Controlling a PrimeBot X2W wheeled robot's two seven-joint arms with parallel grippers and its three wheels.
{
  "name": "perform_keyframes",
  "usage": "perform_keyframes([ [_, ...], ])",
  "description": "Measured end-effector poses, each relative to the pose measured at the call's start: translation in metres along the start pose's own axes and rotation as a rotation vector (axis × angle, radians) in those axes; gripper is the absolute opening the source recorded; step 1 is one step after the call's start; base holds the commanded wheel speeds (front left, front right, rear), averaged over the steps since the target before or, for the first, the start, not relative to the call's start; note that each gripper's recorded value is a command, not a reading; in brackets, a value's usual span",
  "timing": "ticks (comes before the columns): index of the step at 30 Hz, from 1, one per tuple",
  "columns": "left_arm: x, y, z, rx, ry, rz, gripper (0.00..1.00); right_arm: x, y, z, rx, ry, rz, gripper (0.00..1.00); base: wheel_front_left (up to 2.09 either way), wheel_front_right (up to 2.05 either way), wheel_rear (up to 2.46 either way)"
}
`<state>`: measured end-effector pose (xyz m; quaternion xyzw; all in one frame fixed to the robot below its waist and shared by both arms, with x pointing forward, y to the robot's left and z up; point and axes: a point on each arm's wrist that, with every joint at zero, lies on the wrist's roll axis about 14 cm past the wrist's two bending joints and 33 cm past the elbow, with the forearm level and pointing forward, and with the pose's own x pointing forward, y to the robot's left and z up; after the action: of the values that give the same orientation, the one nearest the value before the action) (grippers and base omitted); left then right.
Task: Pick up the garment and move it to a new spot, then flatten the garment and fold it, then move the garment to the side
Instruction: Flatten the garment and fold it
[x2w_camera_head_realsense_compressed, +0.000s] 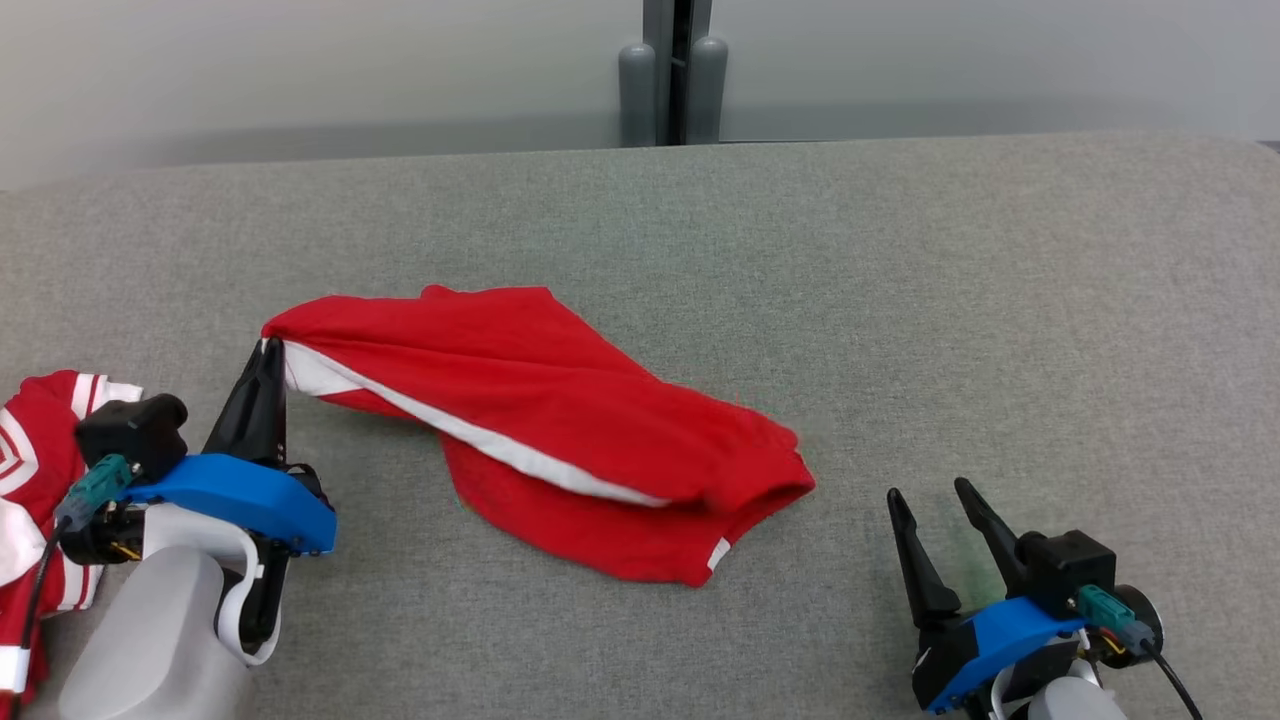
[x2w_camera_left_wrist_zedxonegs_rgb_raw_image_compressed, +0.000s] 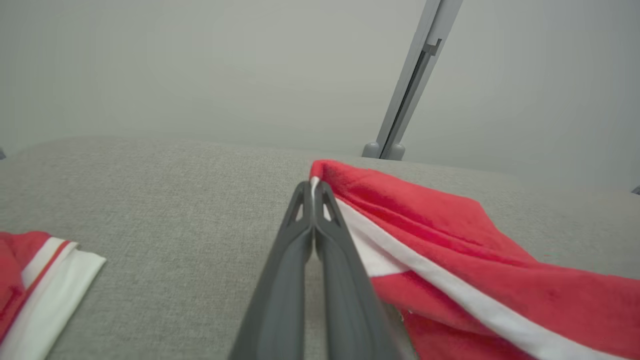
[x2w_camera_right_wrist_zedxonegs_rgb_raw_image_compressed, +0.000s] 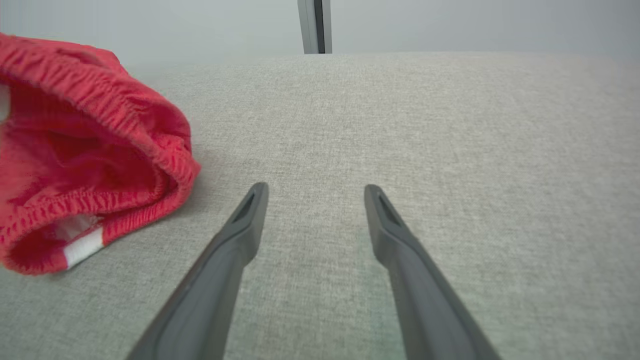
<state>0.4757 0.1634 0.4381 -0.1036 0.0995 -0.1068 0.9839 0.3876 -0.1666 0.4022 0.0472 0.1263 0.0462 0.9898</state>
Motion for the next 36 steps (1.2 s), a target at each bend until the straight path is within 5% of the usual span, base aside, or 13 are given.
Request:
perform_keyframes([
  [12, -0.051, 0.012, -0.028, -0.096, -0.018, 0.154, 1.0, 0.003, 0.026, 0.013, 0.002, -0.043, 0.075, 1.0, 0.0, 0.0, 0.0],
  [20, -0.093, 0.001, -0.043, -0.121, -0.009, 0.177, 1.0, -0.007, 0.108, 0.061, -0.072, -0.202, 0.322, 1.0, 0.0, 0.0, 0.0],
  [26, -0.117, 0.001, -0.046, -0.15, -0.023, 0.207, 1.0, -0.025, 0.151, 0.04, -0.11, -0.148, 0.46, 1.0, 0.0, 0.0, 0.0],
  [36, -0.132, -0.007, -0.054, -0.172, -0.019, 0.214, 1.0, -0.013, 0.142, 0.002, -0.167, -0.013, 0.45, 1.0, 0.0, 0.0, 0.0],
])
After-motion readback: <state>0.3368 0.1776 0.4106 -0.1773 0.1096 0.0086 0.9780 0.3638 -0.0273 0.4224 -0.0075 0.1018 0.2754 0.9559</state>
